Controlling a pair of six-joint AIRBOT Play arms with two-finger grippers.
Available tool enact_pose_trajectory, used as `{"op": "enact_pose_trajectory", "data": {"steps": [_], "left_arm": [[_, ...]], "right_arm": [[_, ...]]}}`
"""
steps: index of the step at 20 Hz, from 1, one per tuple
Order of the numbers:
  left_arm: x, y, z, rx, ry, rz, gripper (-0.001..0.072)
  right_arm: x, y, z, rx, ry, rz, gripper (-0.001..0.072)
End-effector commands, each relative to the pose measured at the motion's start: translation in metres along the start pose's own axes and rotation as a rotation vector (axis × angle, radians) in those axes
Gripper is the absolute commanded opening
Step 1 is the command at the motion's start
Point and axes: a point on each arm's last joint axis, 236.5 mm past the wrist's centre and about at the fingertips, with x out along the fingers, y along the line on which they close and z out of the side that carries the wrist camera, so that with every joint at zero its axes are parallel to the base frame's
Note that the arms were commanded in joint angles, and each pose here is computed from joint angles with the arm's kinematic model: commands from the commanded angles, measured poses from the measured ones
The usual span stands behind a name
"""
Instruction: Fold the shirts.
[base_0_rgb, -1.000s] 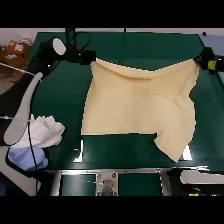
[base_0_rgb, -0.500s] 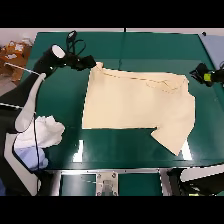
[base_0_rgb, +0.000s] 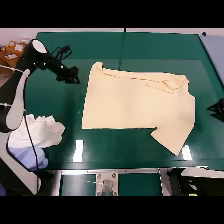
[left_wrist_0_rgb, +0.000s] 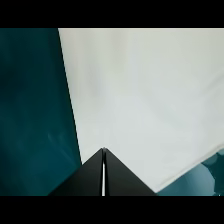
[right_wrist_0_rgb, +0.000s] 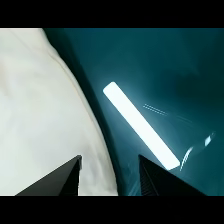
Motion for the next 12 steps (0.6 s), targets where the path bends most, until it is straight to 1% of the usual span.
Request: {"op": "enact_pose_trajectory", "data": {"steps": [1,3,6,7,8,9,10,11,12], "left_arm": [[0.008,0.001,-0.058,-0.031,0.089,-0.005,0.0025],[0.004,0.009,-0.085,-0.083,0.034,0.014,0.0025],[-0.005,0.025,-0.12,-0.211,-0.057,0.027,0.0026],[-0.004,0.03,-0.132,-0.277,-0.068,0.032,0.0026],[-0.001,0.031,-0.142,-0.312,-0.06,0.033,0.0029],[0.003,0.03,-0.148,-0.326,-0.043,0.024,0.0065],[0.008,0.027,-0.151,-0.34,-0.035,0.006,0.0364],[0.011,0.024,-0.149,-0.364,-0.049,-0.016,0.0475],[0.013,0.025,-0.145,-0.377,-0.071,-0.02,0.047]], "right_arm": [[0.016,-0.025,-0.037,0.06,0.054,0.009,0.0427],[0.026,-0.006,-0.037,0.042,0.04,0.076,0.0427],[0.043,0.008,-0.038,0.003,0.055,0.082,0.0436],[0.049,0.009,-0.039,-0.002,0.065,0.081,0.0484],[0.054,0.009,-0.04,-0.002,0.077,0.081,0.0493],[0.059,0.01,-0.043,0.002,0.092,0.086,0.0493],[0.065,0.012,-0.049,-0.003,0.123,0.09,0.0493],[0.07,0.016,-0.062,-0.014,0.174,0.099,0.0492],[0.073,0.017,-0.073,-0.015,0.22,0.107,0.0492]]}}
